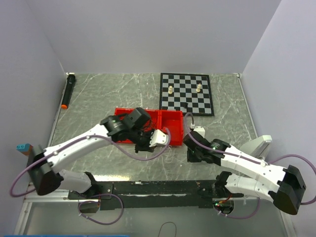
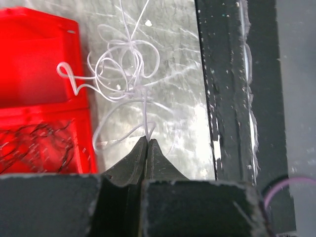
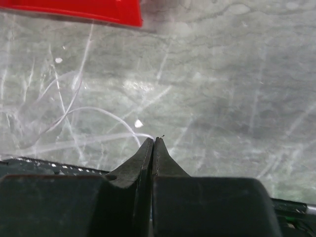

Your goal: Untangle the cables

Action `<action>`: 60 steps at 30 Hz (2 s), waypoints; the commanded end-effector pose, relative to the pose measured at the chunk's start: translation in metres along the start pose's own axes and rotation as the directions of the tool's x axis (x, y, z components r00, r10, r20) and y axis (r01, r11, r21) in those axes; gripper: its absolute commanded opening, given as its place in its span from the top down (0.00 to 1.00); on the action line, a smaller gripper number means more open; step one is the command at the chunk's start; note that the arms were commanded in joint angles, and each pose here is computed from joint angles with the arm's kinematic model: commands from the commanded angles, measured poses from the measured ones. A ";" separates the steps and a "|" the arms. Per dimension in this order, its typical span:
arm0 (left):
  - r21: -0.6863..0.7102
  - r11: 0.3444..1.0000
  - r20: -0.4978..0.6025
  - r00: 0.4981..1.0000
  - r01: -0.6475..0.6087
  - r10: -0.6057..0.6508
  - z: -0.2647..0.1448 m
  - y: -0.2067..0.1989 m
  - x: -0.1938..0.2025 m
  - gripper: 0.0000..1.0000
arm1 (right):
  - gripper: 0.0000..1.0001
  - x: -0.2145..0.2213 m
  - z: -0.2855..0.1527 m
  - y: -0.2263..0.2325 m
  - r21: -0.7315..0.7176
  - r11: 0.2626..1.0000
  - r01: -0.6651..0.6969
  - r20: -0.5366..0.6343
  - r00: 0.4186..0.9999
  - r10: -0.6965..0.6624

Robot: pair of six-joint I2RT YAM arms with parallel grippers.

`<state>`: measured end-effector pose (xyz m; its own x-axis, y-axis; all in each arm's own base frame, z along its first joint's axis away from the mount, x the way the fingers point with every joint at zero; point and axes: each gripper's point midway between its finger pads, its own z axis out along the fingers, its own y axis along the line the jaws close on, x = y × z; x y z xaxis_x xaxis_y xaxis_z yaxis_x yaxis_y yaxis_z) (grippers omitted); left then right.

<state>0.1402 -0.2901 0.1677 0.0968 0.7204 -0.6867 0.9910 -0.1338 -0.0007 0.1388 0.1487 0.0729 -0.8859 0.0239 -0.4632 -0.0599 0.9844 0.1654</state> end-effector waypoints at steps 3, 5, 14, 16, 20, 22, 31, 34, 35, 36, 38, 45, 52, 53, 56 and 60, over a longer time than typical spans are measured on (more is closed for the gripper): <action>-0.042 0.996 -0.079 0.994 -0.079 0.076 -0.074 -0.030 0.005 0.99 | 1.00 -0.005 0.018 -0.011 0.096 0.995 0.003 -0.008 1.000 -0.003; -0.081 0.990 -0.117 0.988 -0.113 0.103 -0.092 -0.031 0.010 0.99 | 1.00 -0.007 0.020 -0.011 0.111 0.994 -0.012 -0.015 1.000 0.014; -0.296 0.935 -0.208 0.969 -0.195 0.136 -0.134 -0.028 0.045 0.99 | 1.00 -0.032 0.006 -0.030 0.175 0.980 -0.098 0.067 0.994 0.087; -0.268 0.941 -0.277 0.952 -0.207 0.130 -0.131 -0.034 0.069 0.99 | 1.00 -0.040 -0.003 -0.036 0.189 0.975 -0.119 0.106 0.989 0.100; -0.297 0.912 -0.382 0.910 -0.283 0.158 -0.139 -0.031 0.099 0.99 | 1.00 -0.048 -0.016 -0.051 0.201 0.960 -0.195 0.167 0.972 0.163; -0.299 0.895 -0.438 0.880 -0.333 0.181 -0.143 -0.031 0.115 0.99 | 1.00 -0.050 -0.017 -0.057 0.187 0.950 -0.248 0.186 0.959 0.214; -0.243 0.896 -0.586 0.792 -0.372 0.170 -0.155 -0.048 0.167 0.99 | 1.00 -0.074 -0.046 -0.096 0.156 0.871 -0.467 0.368 0.845 0.387; -0.229 0.887 -0.643 0.746 -0.402 0.172 -0.159 -0.046 0.181 0.99 | 1.00 -0.086 -0.059 -0.107 0.140 0.851 -0.506 0.428 0.806 0.409; -0.224 0.881 -0.653 0.735 -0.417 0.182 -0.160 -0.046 0.183 0.99 | 1.00 -0.090 -0.065 -0.111 0.132 0.844 -0.520 0.450 0.790 0.416; -0.219 0.878 -0.661 0.727 -0.425 0.187 -0.161 -0.045 0.185 0.99 | 1.00 -0.095 -0.071 -0.114 0.127 0.838 -0.531 0.475 0.774 0.419; -0.208 0.882 -0.676 0.714 -0.423 0.183 -0.159 -0.046 0.190 0.99 | 1.00 -0.103 -0.088 -0.126 0.135 0.819 -0.557 0.531 0.739 0.415; -0.101 0.908 -0.801 0.575 -0.406 0.168 -0.151 -0.053 0.239 0.99 | 1.00 -0.139 -0.149 -0.156 0.085 0.764 -0.640 0.710 0.576 0.404; 0.029 0.919 -0.853 0.470 -0.392 0.227 -0.144 -0.058 0.266 0.99 | 1.00 -0.174 -0.190 -0.159 -0.040 0.747 -0.663 0.795 0.432 0.426; 0.010 0.920 -0.841 0.495 -0.391 0.219 -0.139 -0.055 0.261 0.99 | 1.00 -0.178 -0.193 -0.155 -0.057 0.753 -0.655 0.792 0.430 0.434; -0.006 0.914 -0.824 0.519 -0.407 0.225 -0.135 -0.050 0.253 0.99 | 1.00 -0.194 -0.208 -0.144 -0.111 0.779 -0.617 0.799 0.410 0.440; -0.075 0.890 -0.784 0.578 -0.450 0.226 -0.127 -0.038 0.239 0.99 | 1.00 -0.219 -0.226 -0.108 -0.264 0.845 -0.465 0.785 0.405 0.469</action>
<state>0.1230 -0.0042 0.0845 0.3412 0.9064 0.2491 0.8765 -0.4025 0.2642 0.2215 -0.0315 0.2975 -0.0782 0.5920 -0.8021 0.4780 0.7283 0.4910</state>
